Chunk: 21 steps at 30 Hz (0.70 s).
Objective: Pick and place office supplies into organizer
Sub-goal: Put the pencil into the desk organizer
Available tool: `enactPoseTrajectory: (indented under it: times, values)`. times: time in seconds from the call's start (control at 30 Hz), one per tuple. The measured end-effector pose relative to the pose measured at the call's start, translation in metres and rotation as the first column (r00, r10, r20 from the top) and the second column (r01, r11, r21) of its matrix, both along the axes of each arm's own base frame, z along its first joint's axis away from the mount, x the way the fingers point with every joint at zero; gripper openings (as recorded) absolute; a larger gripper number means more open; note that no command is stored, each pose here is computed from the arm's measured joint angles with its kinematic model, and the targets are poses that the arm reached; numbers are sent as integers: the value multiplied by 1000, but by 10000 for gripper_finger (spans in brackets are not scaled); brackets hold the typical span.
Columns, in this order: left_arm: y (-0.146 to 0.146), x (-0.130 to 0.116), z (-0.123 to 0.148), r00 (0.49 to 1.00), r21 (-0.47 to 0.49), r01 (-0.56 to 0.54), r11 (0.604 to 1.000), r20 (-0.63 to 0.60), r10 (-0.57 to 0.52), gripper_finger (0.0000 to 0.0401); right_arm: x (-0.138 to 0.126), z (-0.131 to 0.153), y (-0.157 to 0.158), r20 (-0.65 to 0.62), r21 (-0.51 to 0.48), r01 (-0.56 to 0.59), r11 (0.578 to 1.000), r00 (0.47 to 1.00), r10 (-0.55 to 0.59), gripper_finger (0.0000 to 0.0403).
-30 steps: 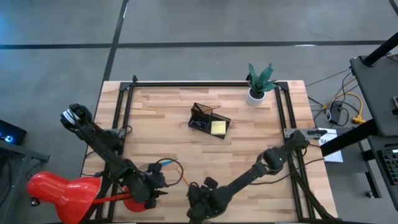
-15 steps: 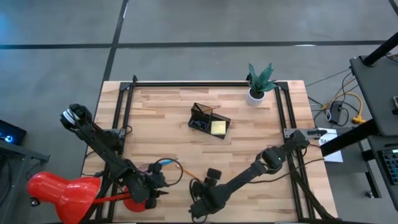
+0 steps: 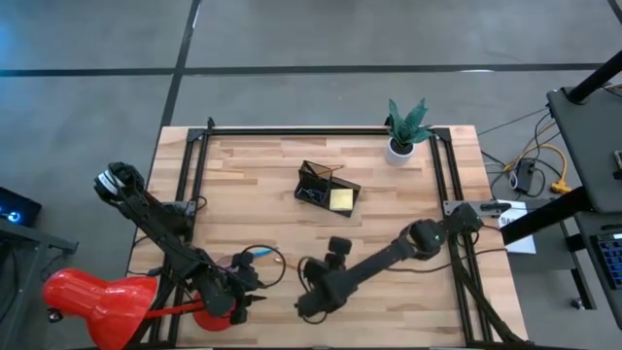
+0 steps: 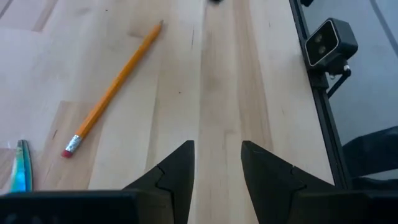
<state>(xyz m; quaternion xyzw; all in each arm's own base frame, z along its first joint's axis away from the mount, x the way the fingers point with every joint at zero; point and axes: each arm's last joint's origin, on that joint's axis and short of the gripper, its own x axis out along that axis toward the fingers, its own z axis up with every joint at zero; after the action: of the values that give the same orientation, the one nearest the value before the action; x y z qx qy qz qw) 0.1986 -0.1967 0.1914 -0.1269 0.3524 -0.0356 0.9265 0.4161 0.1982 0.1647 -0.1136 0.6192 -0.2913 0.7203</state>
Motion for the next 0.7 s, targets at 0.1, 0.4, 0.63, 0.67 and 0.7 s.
enactPoseTrajectory:
  times: [0.1,0.4,0.63,0.67,0.7]
  values:
    - [-1,1,1,1000,-13,-8,1000,18,8,118,4,19,-21,0,44,19,999,1000,-19,23]
    - [1,1,-1,990,-165,-142,976,-19,140,118,-3,43,-66,131,519,-100,849,991,37,8]
    - [1,-3,-7,989,-170,-150,974,-27,147,118,-62,54,-38,446,502,-261,824,895,11,9]
    - [2,-3,-7,989,-156,-146,977,-19,145,118,-65,47,-37,457,512,-257,820,889,-6,11]
    - [2,-3,-7,989,-148,-146,978,-10,147,118,-67,40,-36,455,527,-242,815,890,-30,13]
